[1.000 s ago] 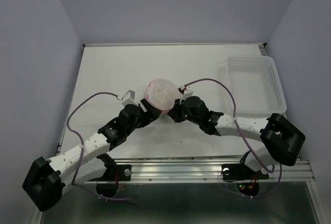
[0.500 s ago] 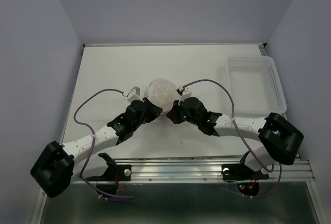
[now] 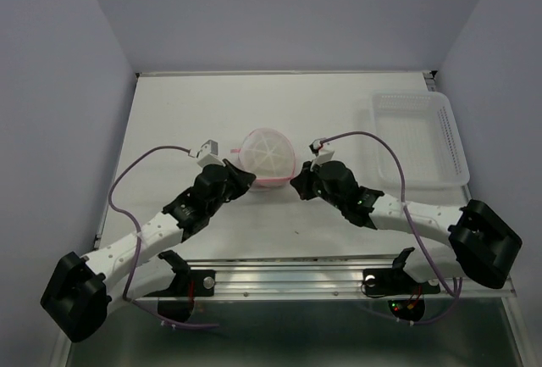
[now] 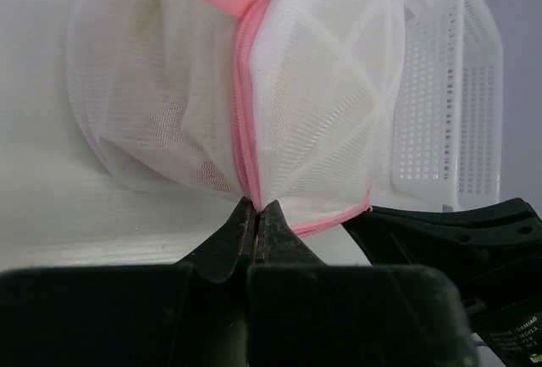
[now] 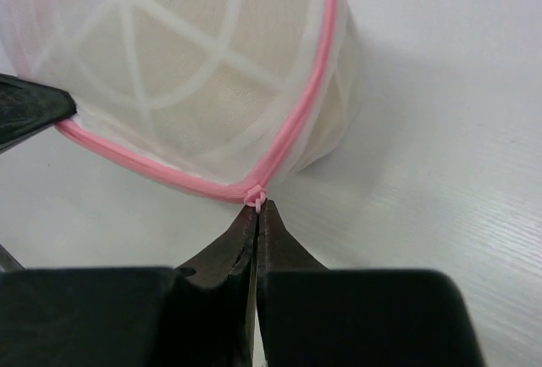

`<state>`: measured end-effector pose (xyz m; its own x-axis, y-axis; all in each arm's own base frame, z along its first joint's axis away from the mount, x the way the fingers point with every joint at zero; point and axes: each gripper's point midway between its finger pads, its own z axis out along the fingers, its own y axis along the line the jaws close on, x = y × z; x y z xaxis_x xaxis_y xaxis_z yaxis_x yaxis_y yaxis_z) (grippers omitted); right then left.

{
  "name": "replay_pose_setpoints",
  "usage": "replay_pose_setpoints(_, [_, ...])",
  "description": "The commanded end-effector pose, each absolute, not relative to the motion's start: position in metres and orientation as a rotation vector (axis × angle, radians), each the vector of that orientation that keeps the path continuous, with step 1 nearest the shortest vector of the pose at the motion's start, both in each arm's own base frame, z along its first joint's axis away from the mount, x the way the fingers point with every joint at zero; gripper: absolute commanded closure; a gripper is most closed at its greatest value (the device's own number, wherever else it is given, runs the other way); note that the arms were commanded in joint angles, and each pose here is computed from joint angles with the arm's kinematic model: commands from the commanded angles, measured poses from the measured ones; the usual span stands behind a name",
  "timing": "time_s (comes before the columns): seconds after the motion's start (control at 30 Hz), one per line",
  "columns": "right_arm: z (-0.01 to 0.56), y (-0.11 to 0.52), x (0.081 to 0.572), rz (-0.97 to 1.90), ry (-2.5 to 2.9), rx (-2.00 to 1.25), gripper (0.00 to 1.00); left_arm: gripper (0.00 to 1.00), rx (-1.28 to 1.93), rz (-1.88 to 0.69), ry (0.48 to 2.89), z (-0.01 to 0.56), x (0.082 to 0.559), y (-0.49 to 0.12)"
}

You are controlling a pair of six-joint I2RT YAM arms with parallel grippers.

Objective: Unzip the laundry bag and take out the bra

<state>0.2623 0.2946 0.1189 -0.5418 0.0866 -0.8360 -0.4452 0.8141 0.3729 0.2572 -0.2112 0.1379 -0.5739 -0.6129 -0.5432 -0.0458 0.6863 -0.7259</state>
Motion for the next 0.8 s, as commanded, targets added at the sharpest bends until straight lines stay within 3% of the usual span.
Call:
replay_pose_setpoints(0.0, [0.124, 0.267, 0.273, 0.594, 2.005, -0.228, 0.99, 1.00, -0.536, -0.738, 2.001, 0.138, 0.265, -0.173])
replay_pose_setpoints(0.33, [0.142, 0.315, 0.249, 0.829, 1.974, -0.408, 0.99, 0.99, -0.436, -0.654, 1.957, 0.175, 0.316, -0.166])
replay_pose_setpoints(0.43, [0.148, 0.330, 0.244, 0.870, 1.962, -0.428, 0.99, 0.82, -0.413, -0.690, 1.908, 0.200, 0.333, -0.175])
replay_pose_setpoints(0.5, [0.153, 0.341, 0.243, 0.900, 1.956, -0.421, 0.99, 0.54, -0.399, -0.718, 1.866, 0.222, 0.341, -0.180])
replay_pose_setpoints(0.53, [0.154, 0.345, 0.242, 0.910, 1.956, -0.413, 0.99, 0.34, -0.382, -0.733, 1.868, 0.225, 0.342, -0.184])
replay_pose_setpoints(0.57, [0.156, 0.348, 0.244, 0.921, 1.958, -0.393, 0.99, 0.26, -0.375, -0.749, 1.863, 0.230, 0.342, -0.186])
replay_pose_setpoints(0.67, [0.155, 0.356, 0.251, 0.916, 1.963, -0.353, 0.99, 0.11, -0.366, -0.814, 1.873, 0.233, 0.332, -0.193])
replay_pose_setpoints(0.77, [0.158, 0.360, 0.259, 0.914, 1.957, -0.310, 0.99, 0.09, -0.412, -0.860, 1.900, 0.219, 0.312, -0.189])
